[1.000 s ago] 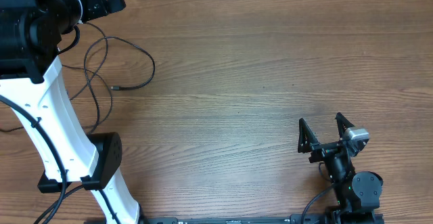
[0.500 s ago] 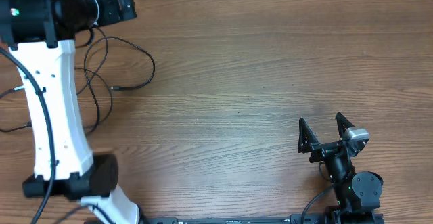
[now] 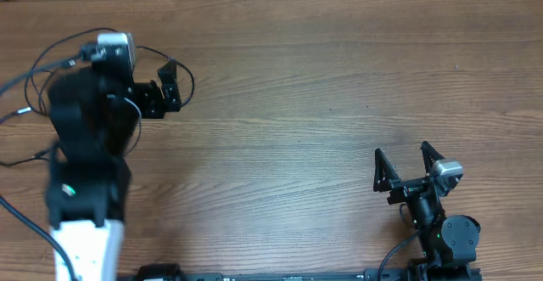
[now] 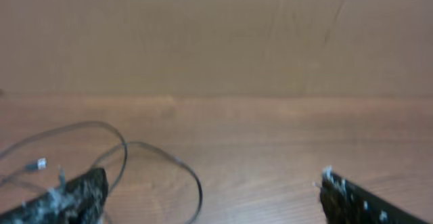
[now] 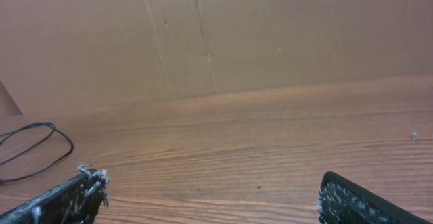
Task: Untangle cables
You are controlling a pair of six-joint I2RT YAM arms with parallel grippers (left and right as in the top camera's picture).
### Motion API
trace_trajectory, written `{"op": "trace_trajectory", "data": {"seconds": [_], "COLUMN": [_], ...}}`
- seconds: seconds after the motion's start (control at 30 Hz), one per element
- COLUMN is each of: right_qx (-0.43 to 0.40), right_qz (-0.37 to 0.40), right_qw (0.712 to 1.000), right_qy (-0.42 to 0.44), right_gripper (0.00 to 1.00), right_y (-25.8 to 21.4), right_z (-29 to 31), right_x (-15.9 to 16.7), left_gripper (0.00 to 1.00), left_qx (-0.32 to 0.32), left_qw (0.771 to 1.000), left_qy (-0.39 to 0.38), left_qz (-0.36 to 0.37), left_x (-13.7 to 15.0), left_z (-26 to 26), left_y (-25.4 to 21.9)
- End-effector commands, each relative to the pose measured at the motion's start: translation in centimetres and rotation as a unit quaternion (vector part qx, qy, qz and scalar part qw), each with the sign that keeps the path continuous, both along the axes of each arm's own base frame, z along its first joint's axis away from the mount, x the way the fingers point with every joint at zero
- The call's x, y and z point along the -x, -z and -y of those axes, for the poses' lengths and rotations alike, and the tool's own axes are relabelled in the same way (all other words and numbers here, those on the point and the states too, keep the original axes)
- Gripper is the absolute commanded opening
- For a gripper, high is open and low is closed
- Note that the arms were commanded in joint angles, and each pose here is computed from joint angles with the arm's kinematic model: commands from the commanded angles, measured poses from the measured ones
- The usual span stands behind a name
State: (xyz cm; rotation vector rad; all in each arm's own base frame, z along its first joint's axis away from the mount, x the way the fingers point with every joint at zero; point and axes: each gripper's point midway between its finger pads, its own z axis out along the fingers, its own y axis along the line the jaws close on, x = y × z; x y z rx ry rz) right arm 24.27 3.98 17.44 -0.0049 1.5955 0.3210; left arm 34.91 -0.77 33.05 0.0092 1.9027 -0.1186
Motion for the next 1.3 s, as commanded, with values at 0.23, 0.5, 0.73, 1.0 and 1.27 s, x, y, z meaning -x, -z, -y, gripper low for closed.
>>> {"op": "trace_trajectory", "data": {"seconds": [0.23, 0.5, 0.73, 1.0, 1.27], "right_qx": [0.000, 0.000, 0.000, 0.000, 0.000], "right_qz": [0.002, 0.001, 0.001, 0.002, 0.001], "right_qw": [1.000, 1.000, 1.000, 1.000, 1.000], "right_qy": [-0.004, -0.005, -0.005, -0.005, -0.005], "right_gripper": [1.00, 1.00, 1.00, 1.00, 1.00], "right_y": [0.2, 0.2, 0.2, 0.2, 0.2], "right_z": [-0.2, -0.2, -0.2, -0.2, -0.2], "right_x": [0.0, 0.0, 0.0, 0.0, 0.0], "left_gripper": [0.99, 0.99, 1.00, 1.00, 1.00], "left_qx": [-0.031, -0.056, -0.060, -0.057, -0.057], "left_qw": [0.995, 0.984, 0.990, 0.990, 0.990], "left_qy": [-0.017, -0.030, -0.028, -0.024, -0.024], "left_qz": [0.091, 0.167, 0.125, 0.130, 0.130], "left_x": [6.6, 8.9, 9.7, 10.3, 10.3], "left_z": [-0.5, -0.9, -0.9, -0.7, -0.7], "left_y": [12.2, 14.7, 17.5, 17.4, 17.4]}}
